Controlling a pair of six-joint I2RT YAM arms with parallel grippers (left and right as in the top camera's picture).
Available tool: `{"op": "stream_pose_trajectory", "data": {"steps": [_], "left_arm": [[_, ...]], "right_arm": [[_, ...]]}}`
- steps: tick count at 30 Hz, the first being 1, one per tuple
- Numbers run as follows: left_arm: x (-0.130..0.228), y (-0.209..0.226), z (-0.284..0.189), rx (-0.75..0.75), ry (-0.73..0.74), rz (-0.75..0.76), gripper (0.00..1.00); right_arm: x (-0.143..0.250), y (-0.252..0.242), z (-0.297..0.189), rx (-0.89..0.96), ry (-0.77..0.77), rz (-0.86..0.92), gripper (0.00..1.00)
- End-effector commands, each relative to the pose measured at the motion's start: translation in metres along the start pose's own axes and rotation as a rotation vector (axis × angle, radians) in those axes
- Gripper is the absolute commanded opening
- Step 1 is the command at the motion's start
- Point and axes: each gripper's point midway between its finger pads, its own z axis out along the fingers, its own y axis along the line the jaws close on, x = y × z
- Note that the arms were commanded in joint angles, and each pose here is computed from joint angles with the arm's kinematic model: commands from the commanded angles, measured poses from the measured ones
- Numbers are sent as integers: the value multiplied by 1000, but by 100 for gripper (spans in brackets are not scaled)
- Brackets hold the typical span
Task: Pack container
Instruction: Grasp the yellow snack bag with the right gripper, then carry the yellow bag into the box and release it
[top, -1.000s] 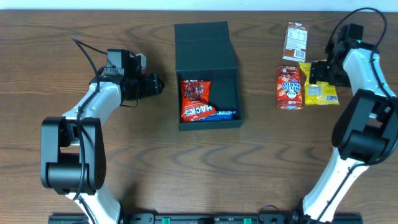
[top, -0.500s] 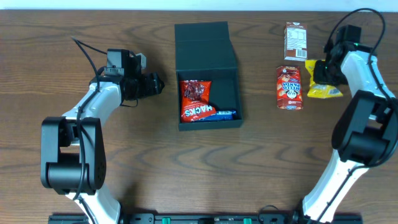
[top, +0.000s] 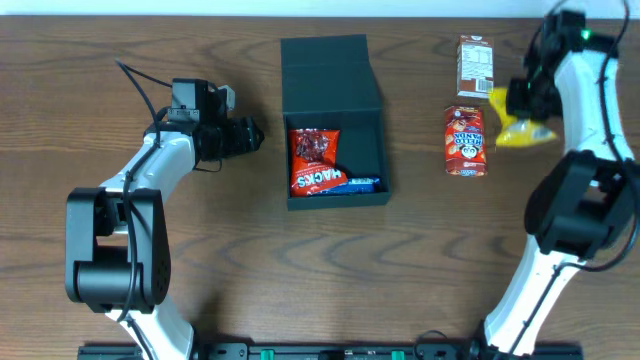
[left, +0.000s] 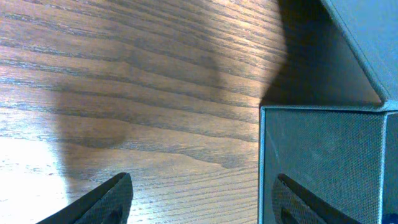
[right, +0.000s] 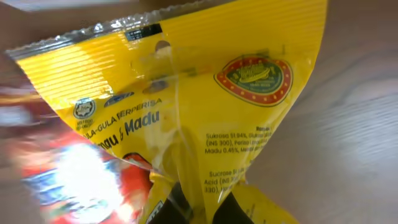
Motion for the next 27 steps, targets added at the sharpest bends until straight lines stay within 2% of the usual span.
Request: {"op": "stream_pose_trajectory", "data": {"steps": [1,4,6,10,15,21,27], "left_arm": [[-2,6,3,-10,-1,-8,72],[-3,6,3,-10,-5,-7,70],[-3,6,3,-10,-5,-7,70],[-4,6,3,-9,-9,-5,70],[-6,5,3,-9,-18,-1,70],[-9,11,0,-13,-26,-14,70],[-13,19,-4,-13,-35,-34,71]], "right_arm": [[-26,31,-61,-24,-148,-7,1],[-28,65,-97,-63,-214,-18,2],[-19,107,-110,-159,-215,-61,1],[14,181,-110,-315,-119,-94,2],[54,236,-100,-316,-33,-123,2],[104,279,-80,-238,44,-143,2],[128,288,-60,-159,67,-123,2]]}}
